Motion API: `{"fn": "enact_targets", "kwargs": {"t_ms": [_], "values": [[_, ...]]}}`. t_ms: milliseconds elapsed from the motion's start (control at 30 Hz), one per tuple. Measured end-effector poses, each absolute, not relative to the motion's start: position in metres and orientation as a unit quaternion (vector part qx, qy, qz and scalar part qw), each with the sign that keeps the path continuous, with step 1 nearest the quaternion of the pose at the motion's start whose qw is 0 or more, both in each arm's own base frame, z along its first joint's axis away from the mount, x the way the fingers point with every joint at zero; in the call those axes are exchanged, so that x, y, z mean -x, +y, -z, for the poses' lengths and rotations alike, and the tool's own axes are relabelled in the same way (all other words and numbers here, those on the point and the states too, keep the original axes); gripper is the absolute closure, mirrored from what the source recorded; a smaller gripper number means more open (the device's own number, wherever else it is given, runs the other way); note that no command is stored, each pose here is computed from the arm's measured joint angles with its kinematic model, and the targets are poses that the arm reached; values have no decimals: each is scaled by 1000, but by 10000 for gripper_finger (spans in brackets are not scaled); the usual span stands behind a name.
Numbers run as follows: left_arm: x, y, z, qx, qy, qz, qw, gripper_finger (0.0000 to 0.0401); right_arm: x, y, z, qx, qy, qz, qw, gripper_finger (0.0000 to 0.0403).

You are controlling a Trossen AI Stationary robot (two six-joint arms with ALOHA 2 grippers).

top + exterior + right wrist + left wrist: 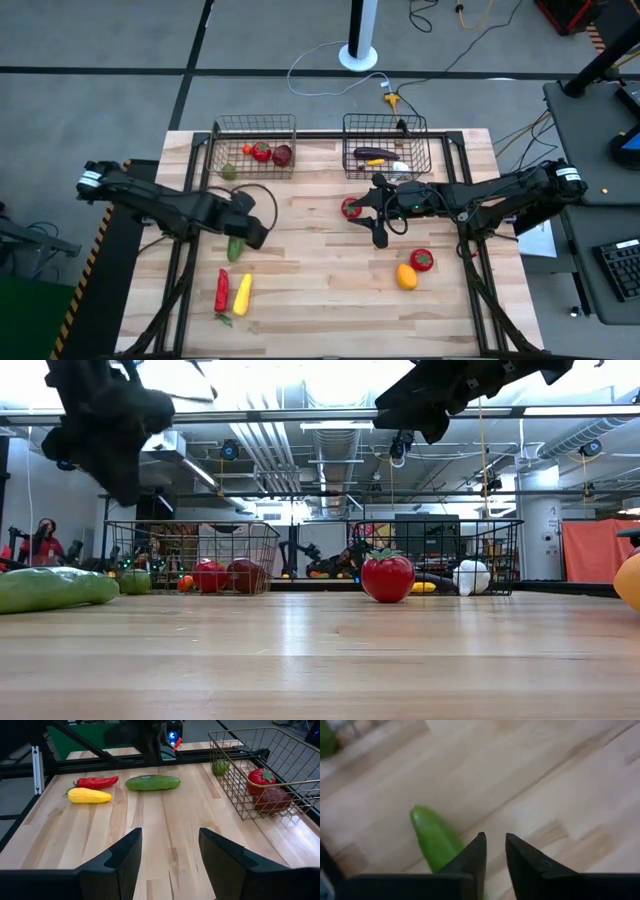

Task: Sort produce into baskets
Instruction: Put the cucumber into the right wire basket

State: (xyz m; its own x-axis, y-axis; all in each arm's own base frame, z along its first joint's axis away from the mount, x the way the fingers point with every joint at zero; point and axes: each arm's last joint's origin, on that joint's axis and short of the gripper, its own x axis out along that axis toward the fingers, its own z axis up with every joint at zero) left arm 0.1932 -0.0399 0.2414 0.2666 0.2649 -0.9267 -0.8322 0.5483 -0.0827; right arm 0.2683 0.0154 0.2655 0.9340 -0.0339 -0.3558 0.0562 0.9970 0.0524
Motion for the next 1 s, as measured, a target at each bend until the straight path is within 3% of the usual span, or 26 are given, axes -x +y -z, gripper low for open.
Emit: {"fn": "enact_targets", "kwargs": {"t_ms": [267, 500, 833, 1000], "values": [[-198, -43, -217, 268, 556, -416, 668, 241, -268, 15, -265, -31, 182, 23, 983, 213], [-205, -45, -203, 251, 579, -437, 641, 168, -268, 15, -265, -31, 182, 23, 983, 213], [-209, -45, -175, 216, 609, -467, 604, 150, -268, 15, -265, -31, 182, 23, 983, 213], [-205, -44, -155, 232, 600, -458, 613, 149, -268, 15, -265, -31, 182, 22, 983, 213]]}}
